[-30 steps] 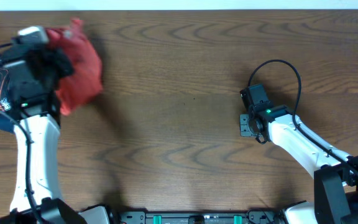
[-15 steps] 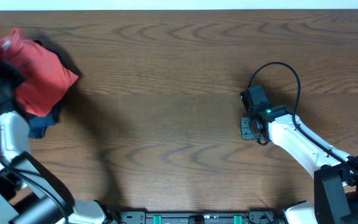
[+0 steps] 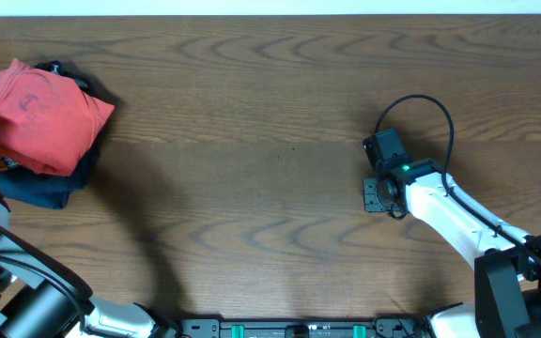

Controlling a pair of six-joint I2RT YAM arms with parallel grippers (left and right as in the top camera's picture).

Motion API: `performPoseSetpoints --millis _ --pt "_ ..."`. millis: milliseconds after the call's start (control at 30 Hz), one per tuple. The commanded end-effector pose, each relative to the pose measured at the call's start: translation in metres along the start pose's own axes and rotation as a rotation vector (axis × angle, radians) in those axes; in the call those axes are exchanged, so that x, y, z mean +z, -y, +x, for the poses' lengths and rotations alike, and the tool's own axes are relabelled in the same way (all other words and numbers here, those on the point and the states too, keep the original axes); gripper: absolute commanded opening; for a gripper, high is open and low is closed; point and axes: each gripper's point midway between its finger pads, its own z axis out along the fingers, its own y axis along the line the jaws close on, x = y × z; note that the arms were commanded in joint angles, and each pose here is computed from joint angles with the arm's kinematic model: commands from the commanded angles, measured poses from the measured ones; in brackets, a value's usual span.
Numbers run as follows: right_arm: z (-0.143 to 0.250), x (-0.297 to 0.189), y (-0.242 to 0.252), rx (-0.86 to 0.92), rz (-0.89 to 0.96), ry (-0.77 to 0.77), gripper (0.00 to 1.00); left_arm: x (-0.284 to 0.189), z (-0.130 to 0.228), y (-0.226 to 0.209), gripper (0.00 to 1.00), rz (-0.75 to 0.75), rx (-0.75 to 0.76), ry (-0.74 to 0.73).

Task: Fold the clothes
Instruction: 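Carry the orange shirt left and place it on the dark garment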

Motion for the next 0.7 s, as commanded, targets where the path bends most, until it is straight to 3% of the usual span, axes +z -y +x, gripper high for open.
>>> performPoseSetpoints --millis 0,100,200,300,433,667 --pt "0.000 0.000 0.001 0.005 0.001 -0.001 0.44 -0.024 -0.044 0.058 0.98 0.204 -0.013 0.065" --pt "-0.003 0.000 0.000 0.007 -0.003 0.009 0.52 -0.043 -0.060 0.092 0.98 0.301 0.001 0.090" --pt "-0.010 0.000 -0.002 0.012 -0.013 0.038 0.76 -0.059 -0.059 0.133 0.98 0.397 0.040 0.082" --pt "-0.019 -0.001 -0.010 0.019 -0.057 0.071 0.92 -0.062 -0.034 0.167 0.98 0.453 0.075 0.021" --pt "-0.033 -0.004 -0.028 0.025 -0.151 0.122 0.95 -0.064 0.035 0.219 0.98 0.526 0.216 -0.134" --pt "-0.053 -0.010 -0.043 0.031 -0.233 0.196 0.99 -0.088 0.170 0.271 0.98 0.470 0.559 -0.371"
